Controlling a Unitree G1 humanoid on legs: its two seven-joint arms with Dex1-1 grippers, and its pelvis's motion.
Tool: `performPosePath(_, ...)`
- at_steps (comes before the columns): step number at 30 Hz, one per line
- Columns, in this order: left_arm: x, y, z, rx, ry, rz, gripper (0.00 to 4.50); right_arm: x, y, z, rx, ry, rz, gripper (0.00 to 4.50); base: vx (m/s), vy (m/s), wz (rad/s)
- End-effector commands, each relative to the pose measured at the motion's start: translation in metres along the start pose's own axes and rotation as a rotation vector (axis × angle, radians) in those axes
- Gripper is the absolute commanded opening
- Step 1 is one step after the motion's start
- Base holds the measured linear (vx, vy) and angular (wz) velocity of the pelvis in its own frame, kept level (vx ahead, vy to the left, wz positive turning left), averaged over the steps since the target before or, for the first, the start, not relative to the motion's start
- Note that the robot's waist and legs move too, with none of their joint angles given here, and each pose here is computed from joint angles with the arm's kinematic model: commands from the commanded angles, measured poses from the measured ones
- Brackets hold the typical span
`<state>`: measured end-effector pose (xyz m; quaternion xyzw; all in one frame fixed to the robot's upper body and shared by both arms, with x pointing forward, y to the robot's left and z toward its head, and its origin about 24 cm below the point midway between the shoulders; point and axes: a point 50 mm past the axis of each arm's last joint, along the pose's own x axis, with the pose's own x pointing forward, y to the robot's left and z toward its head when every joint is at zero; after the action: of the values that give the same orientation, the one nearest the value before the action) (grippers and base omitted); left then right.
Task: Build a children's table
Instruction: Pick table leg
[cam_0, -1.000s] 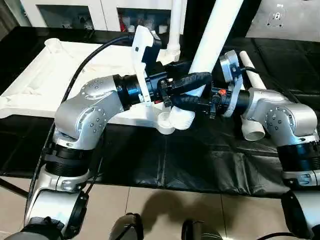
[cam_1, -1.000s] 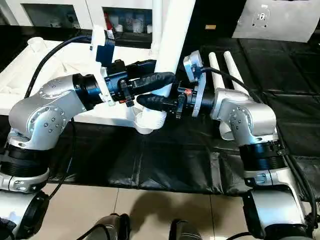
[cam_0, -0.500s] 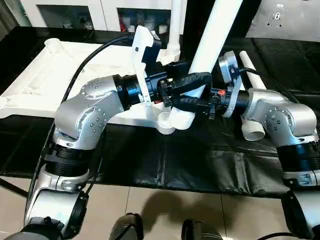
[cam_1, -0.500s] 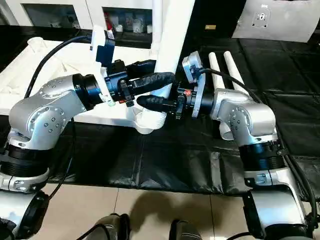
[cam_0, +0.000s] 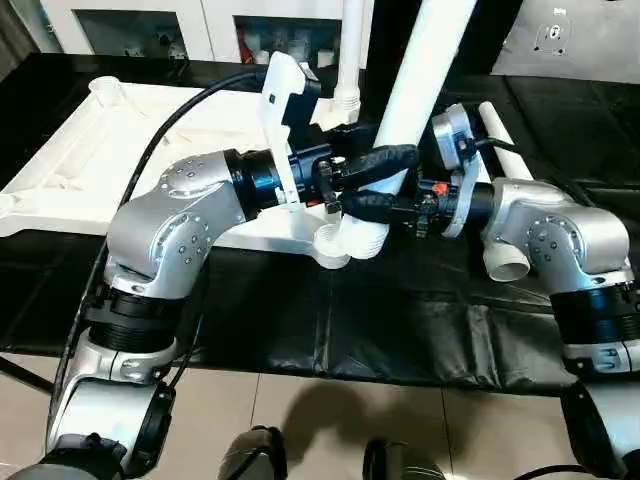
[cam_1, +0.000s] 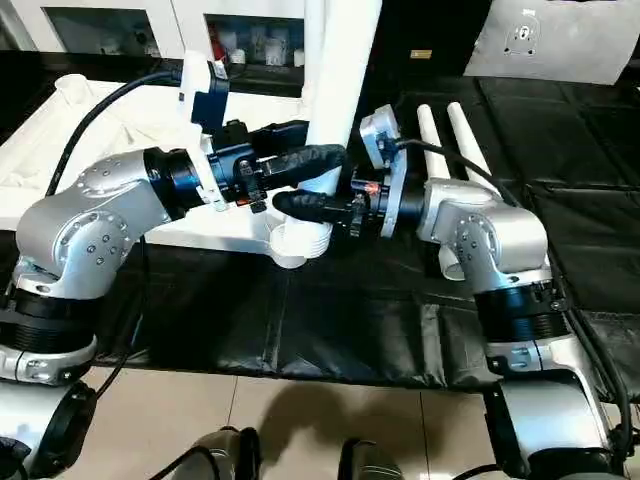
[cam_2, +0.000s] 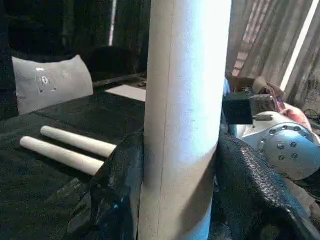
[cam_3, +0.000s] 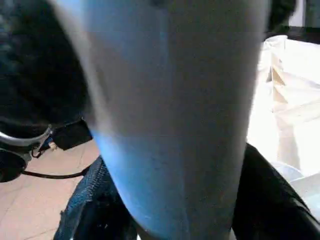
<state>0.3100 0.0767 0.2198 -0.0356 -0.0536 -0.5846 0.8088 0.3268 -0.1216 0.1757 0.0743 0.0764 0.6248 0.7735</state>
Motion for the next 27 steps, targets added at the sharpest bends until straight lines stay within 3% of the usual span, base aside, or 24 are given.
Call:
performPosePath(1, 0.005, -0.006, 0.008, 0.029, -0.009, -0.038, 2.23, -0.004, -0.004, -0.001, 0.005, 0.001, -0.050, 2.07, 0.000, 0.000, 0.00)
performPosePath(3, 0.006, -0.007, 0.009, 0.019, -0.017, -0.049, 2.58, -0.004, -0.004, -0.002, 0.014, 0.001, -0.059, 2.04, 0.000, 0.000, 0.00)
performPosePath(7, 0.008, -0.017, 0.013, -0.014, -0.054, -0.097, 2.87, -0.001, -0.002, -0.003, 0.024, -0.019, -0.051, 1.97, 0.000, 0.000, 0.00)
performPosePath(19, 0.008, -0.020, 0.013, -0.005, -0.097, -0.081, 3.85, 0.005, -0.003, 0.000, 0.016, -0.090, -0.109, 1.94, 0.000, 0.000, 0.00)
performPosePath(24, 0.006, -0.019, 0.018, -0.068, -0.197, -0.058, 4.30, 0.006, 0.000, -0.005, 0.025, -0.094, -0.120, 1.94, 0.000, 0.000, 0.00)
performPosePath(27, -0.003, -0.003, 0.025, -0.214, -0.394, 0.043, 4.38, 0.005, -0.002, -0.011, 0.067, -0.157, -0.178, 1.94, 0.000, 0.000, 0.00)
